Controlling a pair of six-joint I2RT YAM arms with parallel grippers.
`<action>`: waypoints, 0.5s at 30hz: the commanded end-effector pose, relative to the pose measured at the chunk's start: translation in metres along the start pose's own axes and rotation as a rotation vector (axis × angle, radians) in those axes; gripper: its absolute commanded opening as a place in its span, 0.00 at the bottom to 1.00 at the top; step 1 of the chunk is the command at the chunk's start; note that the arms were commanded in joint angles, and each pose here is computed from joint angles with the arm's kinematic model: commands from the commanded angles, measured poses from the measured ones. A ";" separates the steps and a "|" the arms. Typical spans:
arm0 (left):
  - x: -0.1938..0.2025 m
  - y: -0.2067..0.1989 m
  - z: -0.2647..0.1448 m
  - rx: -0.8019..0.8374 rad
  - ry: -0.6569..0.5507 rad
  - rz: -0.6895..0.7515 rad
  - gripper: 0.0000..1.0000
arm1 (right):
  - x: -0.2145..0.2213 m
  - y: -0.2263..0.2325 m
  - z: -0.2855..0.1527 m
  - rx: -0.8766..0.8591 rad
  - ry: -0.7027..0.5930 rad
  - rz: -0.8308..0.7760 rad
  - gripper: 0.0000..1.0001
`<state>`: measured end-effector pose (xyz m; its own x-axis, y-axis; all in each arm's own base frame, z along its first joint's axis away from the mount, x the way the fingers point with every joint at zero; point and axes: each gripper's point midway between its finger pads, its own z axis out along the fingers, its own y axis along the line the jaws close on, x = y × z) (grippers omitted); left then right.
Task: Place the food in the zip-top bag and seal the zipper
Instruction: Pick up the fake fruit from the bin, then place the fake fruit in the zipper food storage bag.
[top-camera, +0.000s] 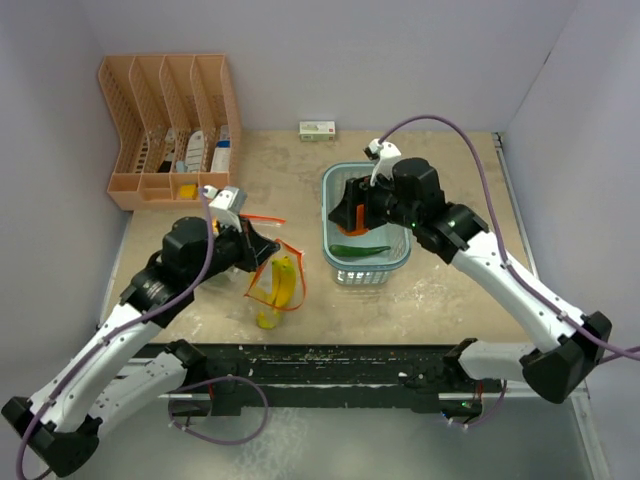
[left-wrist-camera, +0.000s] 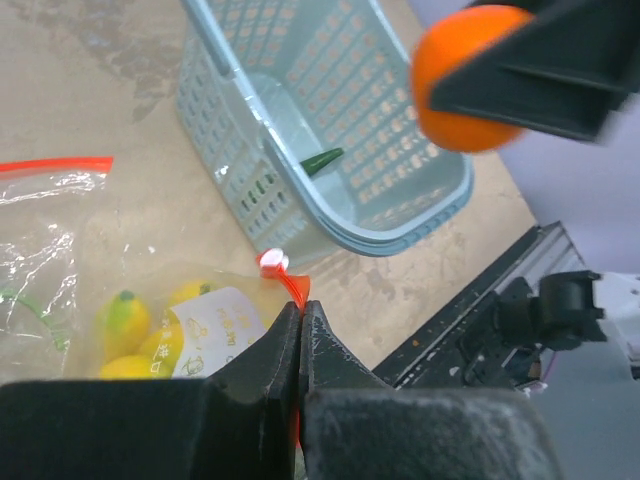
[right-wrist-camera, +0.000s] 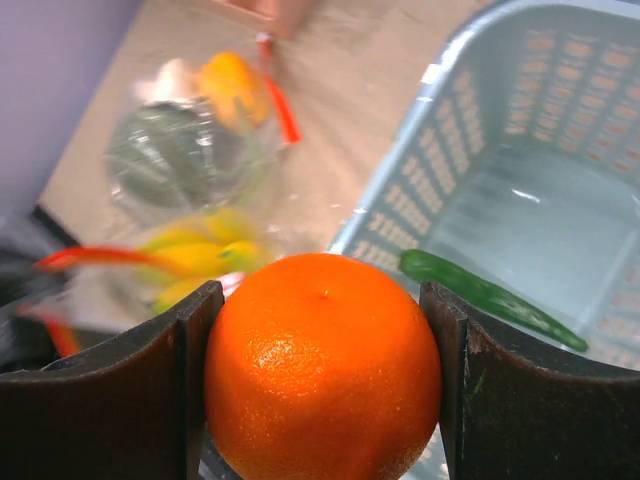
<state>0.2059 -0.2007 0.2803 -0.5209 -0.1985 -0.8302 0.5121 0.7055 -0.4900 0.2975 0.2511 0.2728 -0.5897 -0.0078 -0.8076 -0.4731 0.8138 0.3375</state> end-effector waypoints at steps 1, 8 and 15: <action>-0.019 0.008 0.024 -0.034 -0.074 0.039 0.00 | 0.004 0.054 -0.022 -0.240 -0.046 -0.096 0.05; -0.040 0.001 0.041 -0.020 -0.098 0.046 0.00 | 0.031 0.116 -0.024 -0.396 -0.041 -0.151 0.05; -0.014 0.006 0.016 -0.037 -0.041 0.004 0.00 | 0.059 0.148 -0.002 -0.459 -0.002 -0.119 0.05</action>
<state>0.2402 -0.2143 0.2626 -0.5380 -0.1919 -0.8208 0.4636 0.7459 -0.4782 0.1913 0.3496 0.2699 -0.5203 -0.1501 -0.8407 -0.7717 0.5042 0.3876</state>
